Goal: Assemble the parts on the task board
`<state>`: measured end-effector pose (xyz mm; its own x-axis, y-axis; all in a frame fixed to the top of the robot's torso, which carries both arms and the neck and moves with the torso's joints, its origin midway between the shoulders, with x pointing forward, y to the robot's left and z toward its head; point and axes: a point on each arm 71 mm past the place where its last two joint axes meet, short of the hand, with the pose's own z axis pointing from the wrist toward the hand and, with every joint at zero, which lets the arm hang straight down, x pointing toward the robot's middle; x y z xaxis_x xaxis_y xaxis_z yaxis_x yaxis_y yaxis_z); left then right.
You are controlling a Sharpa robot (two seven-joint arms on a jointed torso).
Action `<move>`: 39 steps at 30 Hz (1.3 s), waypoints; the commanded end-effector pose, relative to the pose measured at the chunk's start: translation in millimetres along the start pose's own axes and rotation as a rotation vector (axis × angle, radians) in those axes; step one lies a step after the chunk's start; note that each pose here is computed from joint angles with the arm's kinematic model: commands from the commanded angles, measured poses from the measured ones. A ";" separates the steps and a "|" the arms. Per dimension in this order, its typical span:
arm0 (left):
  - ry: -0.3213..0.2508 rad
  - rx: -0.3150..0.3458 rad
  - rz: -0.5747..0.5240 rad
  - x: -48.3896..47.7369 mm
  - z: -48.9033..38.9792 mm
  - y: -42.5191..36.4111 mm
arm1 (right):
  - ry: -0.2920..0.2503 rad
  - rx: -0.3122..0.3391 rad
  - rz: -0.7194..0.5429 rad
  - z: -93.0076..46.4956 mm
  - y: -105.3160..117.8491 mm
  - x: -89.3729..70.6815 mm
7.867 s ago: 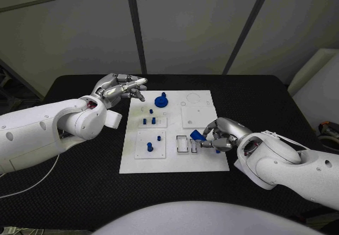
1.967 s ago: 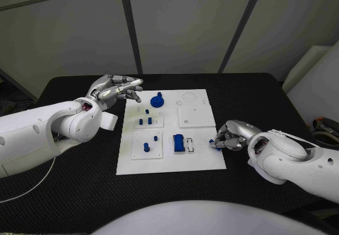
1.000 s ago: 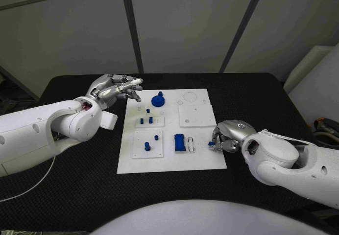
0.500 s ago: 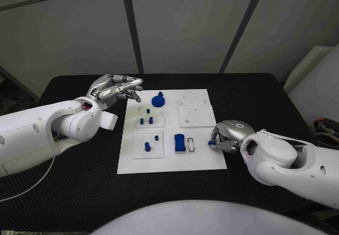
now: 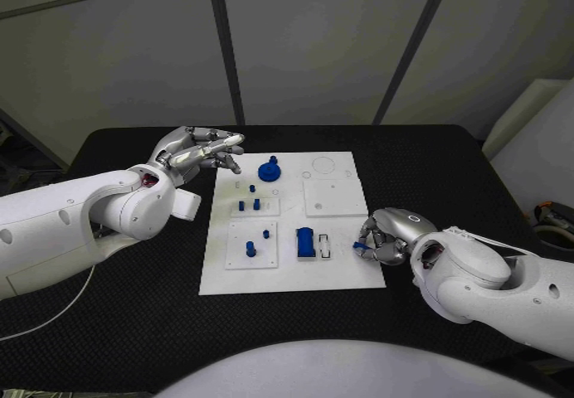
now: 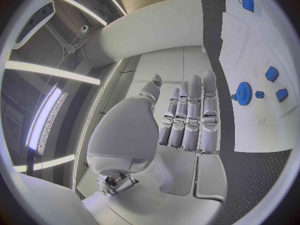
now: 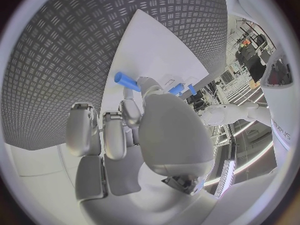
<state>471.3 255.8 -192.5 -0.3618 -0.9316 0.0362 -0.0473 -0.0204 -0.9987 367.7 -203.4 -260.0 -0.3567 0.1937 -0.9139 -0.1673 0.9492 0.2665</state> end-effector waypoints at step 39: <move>0.021 0.000 -0.009 4.5 1.2 -0.6 | 0.046 -0.022 0.250 20.1 43.7 14.4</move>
<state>471.1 252.9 -192.8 -0.3687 -0.9287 0.0394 -0.0522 -0.0216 -0.9984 374.2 -156.4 -266.1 -0.3974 0.4297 -0.8108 -0.0855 0.8624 0.4990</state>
